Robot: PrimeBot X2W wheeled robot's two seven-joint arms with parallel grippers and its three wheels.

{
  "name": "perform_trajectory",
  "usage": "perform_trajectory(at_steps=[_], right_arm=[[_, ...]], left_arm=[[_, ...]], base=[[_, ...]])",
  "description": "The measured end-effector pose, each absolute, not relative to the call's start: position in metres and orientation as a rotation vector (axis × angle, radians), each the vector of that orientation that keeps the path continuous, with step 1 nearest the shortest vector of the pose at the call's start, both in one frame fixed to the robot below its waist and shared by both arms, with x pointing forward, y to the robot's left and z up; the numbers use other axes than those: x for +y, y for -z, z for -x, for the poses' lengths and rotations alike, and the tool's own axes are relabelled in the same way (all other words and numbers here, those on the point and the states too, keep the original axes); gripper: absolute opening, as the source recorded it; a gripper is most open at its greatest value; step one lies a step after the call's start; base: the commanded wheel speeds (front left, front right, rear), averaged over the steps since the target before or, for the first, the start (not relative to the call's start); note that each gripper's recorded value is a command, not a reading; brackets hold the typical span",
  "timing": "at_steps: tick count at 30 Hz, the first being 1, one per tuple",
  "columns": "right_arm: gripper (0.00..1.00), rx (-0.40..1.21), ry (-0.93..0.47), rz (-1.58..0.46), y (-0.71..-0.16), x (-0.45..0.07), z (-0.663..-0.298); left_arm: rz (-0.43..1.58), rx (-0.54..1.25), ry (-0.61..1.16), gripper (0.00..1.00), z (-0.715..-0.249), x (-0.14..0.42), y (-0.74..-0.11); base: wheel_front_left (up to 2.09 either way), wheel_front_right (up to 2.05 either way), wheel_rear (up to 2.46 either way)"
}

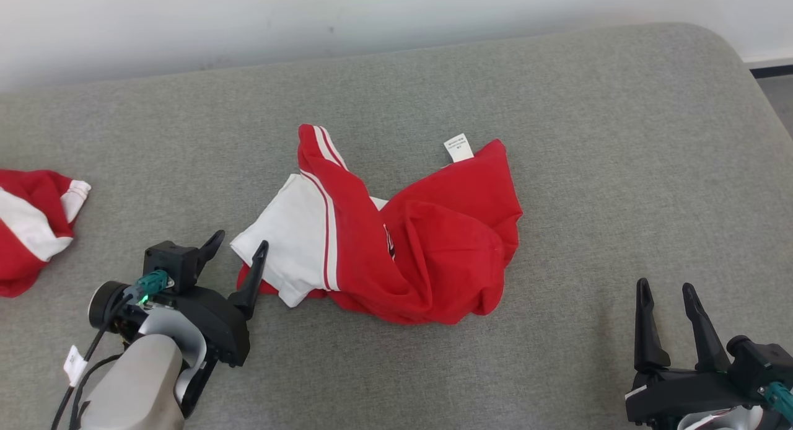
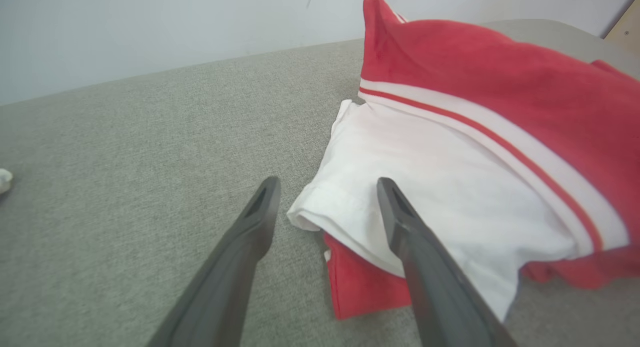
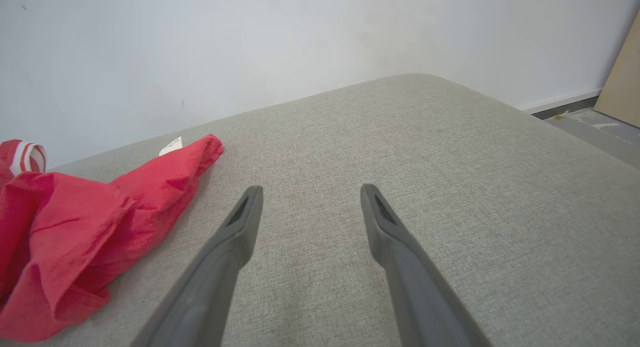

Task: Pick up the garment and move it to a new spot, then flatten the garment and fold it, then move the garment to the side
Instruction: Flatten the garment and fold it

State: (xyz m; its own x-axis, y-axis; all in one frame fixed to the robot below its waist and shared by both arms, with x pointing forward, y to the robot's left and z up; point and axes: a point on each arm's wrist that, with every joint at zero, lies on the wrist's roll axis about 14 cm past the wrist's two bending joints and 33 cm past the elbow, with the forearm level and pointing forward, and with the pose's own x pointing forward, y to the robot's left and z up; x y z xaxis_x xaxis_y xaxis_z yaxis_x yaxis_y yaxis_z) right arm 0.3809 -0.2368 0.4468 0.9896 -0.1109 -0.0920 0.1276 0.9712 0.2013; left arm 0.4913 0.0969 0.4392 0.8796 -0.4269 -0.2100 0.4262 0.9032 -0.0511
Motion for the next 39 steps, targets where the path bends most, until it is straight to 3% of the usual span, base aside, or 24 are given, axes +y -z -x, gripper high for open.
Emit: perform_trajectory(at_steps=[8, 9, 10, 11, 25, 30, 39], right_arm=[[1.00, 0.085, 0.142, -0.207, -0.445, -0.243, -0.377], [1.00, 0.085, 0.143, -0.207, -0.445, -0.243, -0.377], [1.00, 0.085, 0.145, -0.207, -0.445, -0.244, -0.377], [1.00, 0.084, 0.146, -0.207, -0.445, -0.244, -0.377], [1.00, 0.075, 0.110, -0.214, -0.450, -0.232, -0.370], [1.00, 0.075, 0.078, -0.227, -0.451, -0.221, -0.369], [1.00, 0.071, 0.019, -0.237, -0.453, -0.200, -0.377]], left_arm=[[0.008, 0.294, 0.461, 1.00, -0.488, 0.089, -0.418], [0.009, 0.298, 0.467, 0.80, -0.488, 0.087, -0.418], [0.008, 0.294, 0.475, 0.29, -0.488, 0.084, -0.419], [0.018, 0.285, 0.476, 0.00, -0.490, 0.082, -0.422], [0.075, 0.102, 0.465, 0.00, -0.477, 0.090, -0.482], [0.108, 0.048, 0.400, 0.00, -0.442, 0.113, -0.492], [0.201, 0.131, 0.196, 0.00, -0.367, 0.157, -0.460]], base=[[0.00, 0.00, 0.00], [0.00, 0.00, 0.00], [0.00, 0.00, 0.00], [0.00, 0.00, 0.00], [0.00, 0.00, 0.00], [0.00, 0.00, 0.00], [0.00, 0.00, 0.00]])
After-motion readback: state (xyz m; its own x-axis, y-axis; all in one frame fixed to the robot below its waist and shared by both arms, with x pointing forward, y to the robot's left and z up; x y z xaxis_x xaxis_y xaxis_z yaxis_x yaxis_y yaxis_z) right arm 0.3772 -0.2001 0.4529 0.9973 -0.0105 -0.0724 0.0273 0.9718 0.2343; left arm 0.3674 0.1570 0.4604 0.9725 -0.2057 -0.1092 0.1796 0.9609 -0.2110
